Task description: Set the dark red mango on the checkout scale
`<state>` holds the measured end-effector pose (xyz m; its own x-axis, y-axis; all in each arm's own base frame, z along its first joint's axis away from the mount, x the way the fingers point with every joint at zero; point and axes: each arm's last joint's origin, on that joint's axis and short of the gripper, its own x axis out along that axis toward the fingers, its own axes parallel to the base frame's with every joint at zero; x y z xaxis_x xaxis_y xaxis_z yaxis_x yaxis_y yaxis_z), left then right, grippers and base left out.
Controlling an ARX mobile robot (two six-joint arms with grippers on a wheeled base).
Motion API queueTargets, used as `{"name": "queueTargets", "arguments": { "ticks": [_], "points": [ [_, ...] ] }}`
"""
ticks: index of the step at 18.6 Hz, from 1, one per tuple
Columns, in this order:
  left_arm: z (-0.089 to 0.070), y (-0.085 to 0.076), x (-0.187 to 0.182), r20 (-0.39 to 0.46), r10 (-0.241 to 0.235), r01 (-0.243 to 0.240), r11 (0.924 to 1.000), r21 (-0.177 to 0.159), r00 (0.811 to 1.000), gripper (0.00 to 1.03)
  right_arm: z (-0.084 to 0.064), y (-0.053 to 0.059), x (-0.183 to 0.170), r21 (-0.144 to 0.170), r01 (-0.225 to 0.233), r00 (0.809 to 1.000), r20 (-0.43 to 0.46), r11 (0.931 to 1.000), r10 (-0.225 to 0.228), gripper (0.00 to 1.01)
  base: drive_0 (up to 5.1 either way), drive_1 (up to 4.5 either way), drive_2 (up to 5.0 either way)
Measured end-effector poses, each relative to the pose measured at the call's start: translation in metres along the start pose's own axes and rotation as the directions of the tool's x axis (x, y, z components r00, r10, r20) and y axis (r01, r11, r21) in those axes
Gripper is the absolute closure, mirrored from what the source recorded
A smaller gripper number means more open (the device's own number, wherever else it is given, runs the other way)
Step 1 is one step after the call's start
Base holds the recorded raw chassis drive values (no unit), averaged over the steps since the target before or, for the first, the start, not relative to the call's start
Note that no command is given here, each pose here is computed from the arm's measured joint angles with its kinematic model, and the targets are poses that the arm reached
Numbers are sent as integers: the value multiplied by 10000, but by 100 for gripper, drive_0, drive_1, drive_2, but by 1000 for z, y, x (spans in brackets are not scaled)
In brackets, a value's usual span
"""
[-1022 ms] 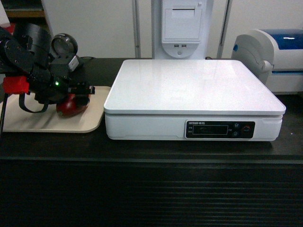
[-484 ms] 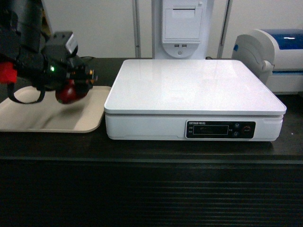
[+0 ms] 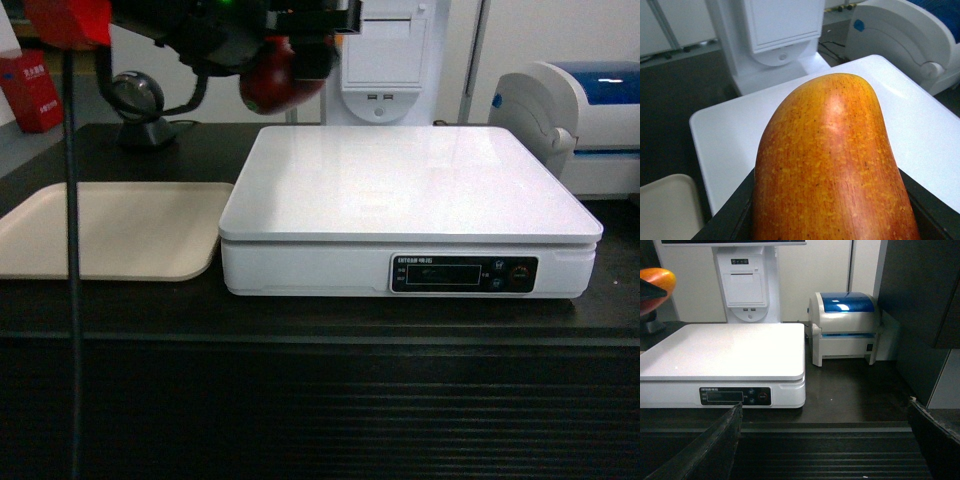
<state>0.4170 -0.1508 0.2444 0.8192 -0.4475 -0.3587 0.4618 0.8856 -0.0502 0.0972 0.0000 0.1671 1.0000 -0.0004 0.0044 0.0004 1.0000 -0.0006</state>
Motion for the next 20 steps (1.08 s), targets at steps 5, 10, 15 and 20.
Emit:
{"name": "queueTargets", "arguments": {
  "ticks": [5, 10, 15, 20],
  "points": [
    [-3, -37, 42, -366, -382, 355, 9969, -708, 9986, 44, 0, 0, 0, 0, 0, 10000, 0, 10000, 0, 3, 0, 0, 0],
    [-4, -66, 85, -1041, -249, 94, 9891, -1467, 9943, 44, 0, 0, 0, -4, 0, 10000, 0, 10000, 0, 3, 0, 0, 0],
    [-12, -68, 122, -2040, 623, -1026, 9757, -1934, 9770, 44, 0, 0, 0, 0, 0, 10000, 0, 10000, 0, 3, 0, 0, 0],
    [-18, -64, 134, -2519, 1003, -1578, 9628, -2194, 9625, 44, 0, 0, 0, -4, 0, 10000, 0, 10000, 0, 3, 0, 0, 0]
  ]
}}
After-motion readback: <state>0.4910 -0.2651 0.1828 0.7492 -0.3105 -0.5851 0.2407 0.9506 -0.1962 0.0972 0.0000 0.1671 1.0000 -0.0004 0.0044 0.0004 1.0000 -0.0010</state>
